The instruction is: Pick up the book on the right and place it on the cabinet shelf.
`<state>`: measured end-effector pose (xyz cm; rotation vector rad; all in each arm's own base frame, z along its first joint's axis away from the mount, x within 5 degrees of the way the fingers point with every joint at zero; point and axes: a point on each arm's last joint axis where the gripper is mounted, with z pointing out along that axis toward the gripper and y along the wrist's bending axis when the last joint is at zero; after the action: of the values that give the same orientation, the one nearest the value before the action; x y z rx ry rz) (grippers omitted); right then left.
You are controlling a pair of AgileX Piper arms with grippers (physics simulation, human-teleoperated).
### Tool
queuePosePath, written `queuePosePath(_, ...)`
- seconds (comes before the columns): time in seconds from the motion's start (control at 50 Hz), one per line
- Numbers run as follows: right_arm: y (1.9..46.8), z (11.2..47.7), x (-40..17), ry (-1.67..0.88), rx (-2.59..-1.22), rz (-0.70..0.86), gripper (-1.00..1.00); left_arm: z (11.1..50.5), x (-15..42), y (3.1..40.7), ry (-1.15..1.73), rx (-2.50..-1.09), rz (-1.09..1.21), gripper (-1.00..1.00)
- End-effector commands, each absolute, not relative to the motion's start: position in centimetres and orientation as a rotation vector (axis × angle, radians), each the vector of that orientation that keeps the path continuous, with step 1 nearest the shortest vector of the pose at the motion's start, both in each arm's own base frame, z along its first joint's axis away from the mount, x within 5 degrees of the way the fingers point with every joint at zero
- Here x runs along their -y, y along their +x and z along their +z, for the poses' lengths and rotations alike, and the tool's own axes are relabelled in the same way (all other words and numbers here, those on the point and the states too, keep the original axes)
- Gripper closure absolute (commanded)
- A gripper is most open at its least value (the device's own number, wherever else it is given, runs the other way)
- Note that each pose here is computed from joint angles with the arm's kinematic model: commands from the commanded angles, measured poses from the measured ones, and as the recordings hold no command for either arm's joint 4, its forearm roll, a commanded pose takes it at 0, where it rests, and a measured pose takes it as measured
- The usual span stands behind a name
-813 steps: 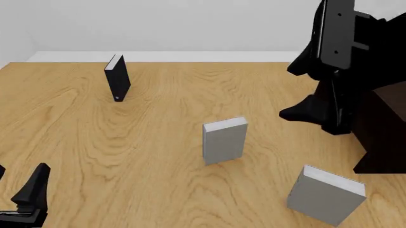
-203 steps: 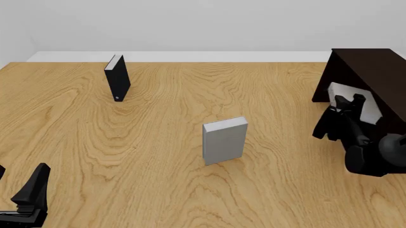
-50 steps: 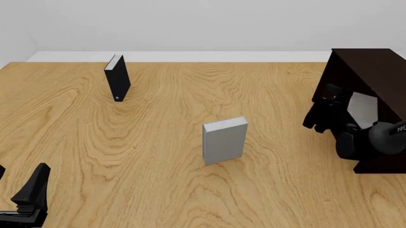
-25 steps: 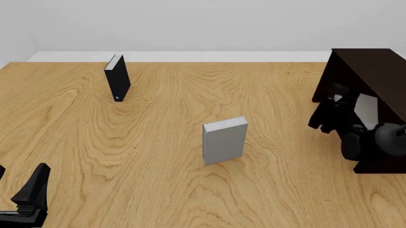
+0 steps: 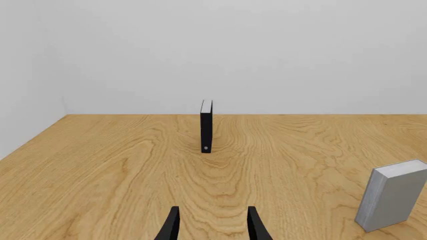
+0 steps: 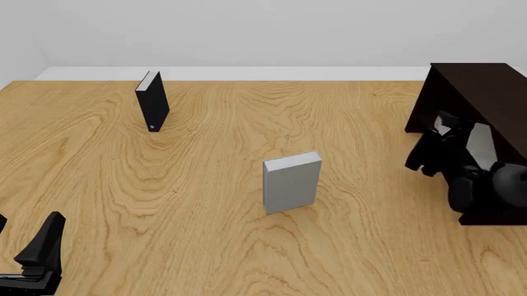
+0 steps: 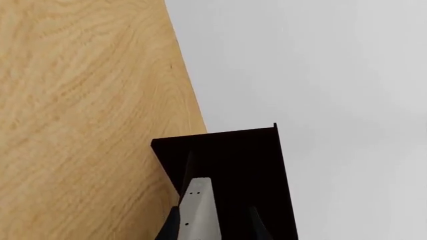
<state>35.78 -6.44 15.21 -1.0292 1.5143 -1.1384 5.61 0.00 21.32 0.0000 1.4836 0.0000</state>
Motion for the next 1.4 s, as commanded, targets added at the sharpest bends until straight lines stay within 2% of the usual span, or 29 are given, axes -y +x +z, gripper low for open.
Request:
queuePosePath(0.02, 35.0, 14.7, 7.8, -1.021, -1.556, -1.161, -1.0, 21.3, 0.0, 5.6, 0.0, -1.484, 0.0, -1.0)
queuePosePath(0.64, 33.4, 13.3, 10.4, -1.009, -1.639, -1.211, -1.0, 21.3, 0.0, 5.6, 0.0, -1.484, 0.0, -1.0)
queuePosePath(1.4, 31.7, 13.3, 14.3, -0.949, -1.735, -1.286, -1.0, 21.3, 0.0, 5.6, 0.0, -1.484, 0.0, -1.0)
